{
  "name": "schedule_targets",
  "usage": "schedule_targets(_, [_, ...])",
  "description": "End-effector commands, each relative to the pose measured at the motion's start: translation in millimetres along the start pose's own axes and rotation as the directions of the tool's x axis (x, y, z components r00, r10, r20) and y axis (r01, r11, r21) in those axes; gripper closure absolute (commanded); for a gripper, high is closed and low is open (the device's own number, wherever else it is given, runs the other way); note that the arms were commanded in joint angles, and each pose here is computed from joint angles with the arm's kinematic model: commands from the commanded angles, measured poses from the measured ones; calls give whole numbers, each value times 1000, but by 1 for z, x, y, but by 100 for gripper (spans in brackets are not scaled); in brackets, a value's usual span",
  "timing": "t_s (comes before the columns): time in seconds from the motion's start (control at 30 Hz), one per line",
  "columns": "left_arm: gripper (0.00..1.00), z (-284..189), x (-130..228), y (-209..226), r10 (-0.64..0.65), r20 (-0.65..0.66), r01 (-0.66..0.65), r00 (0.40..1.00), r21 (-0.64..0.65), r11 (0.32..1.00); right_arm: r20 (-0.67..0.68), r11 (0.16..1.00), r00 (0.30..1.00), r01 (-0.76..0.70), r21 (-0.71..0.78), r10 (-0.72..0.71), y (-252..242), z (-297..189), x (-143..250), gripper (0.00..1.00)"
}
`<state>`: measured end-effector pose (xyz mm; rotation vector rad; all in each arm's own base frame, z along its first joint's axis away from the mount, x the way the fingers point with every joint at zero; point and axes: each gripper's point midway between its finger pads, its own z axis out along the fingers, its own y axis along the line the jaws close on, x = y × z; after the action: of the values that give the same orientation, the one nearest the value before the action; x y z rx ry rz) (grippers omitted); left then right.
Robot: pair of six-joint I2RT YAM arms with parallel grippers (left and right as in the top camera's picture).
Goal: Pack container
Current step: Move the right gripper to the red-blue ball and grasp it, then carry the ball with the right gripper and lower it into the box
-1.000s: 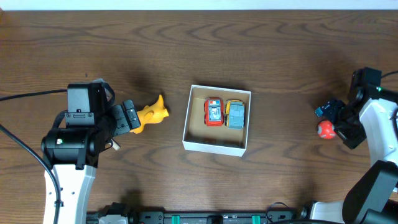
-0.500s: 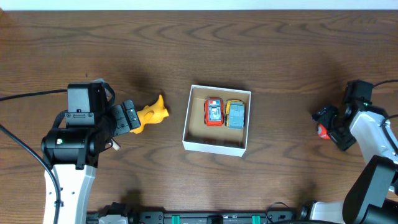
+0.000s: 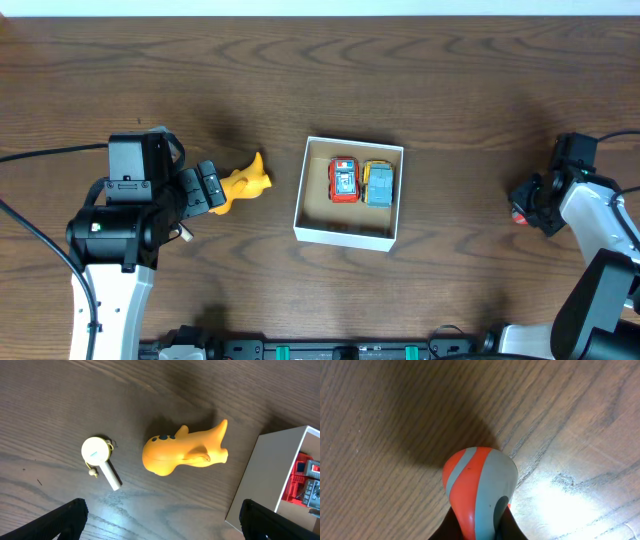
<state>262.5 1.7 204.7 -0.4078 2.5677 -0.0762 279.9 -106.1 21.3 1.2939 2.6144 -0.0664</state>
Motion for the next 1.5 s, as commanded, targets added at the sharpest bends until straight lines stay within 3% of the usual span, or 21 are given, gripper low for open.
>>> schedule_targets(0.0, [2, -4, -5, 0, -5, 16, 5, 1000, 0, 1000, 9, 998, 999, 44, -48, -43, 19, -11, 3, 99])
schedule_targets(0.17, [2, -4, -5, 0, -5, 16, 5, 1000, 0, 1000, 134, 962, 969, 228, -152, -209, 72, -59, 1, 99])
schedule_targets(0.3, [2, -4, -5, 0, -5, 16, 5, 1000, 0, 1000, 278, 863, 883, 444, -242, -377, 131, -123, 12, 99])
schedule_targets(0.4, [2, -4, -5, 0, -5, 16, 5, 1000, 0, 1000, 384, 738, 778, 612, -283, -498, 173, -168, 35, 99])
schedule_targets(0.53, [2, -4, -5, 0, -5, 16, 5, 1000, 0, 1000, 512, 503, 585, 809, -305, -630, 224, -217, 93, 99])
schedule_targets(0.63, [2, -4, -5, 0, -5, 16, 5, 1000, 0, 1000, 552, 403, 517, 856, -323, -655, 241, -229, 129, 99])
schedule_targets(0.9, [2, -4, -5, 0, -9, 16, 9, 1000, 0, 1000, 508, 233, 381, 914, -331, -772, 269, -199, 213, 99])
schedule_targets(1.17, [2, -4, -5, 0, -9, 16, 9, 1000, 0, 1000, 484, 148, 313, 926, -348, -817, 294, -161, 260, 99])
schedule_targets(1.47, [2, -4, -5, 0, -9, 16, 9, 1000, 0, 1000, 416, 145, 281, 933, -329, -865, 297, -117, 276, 99])
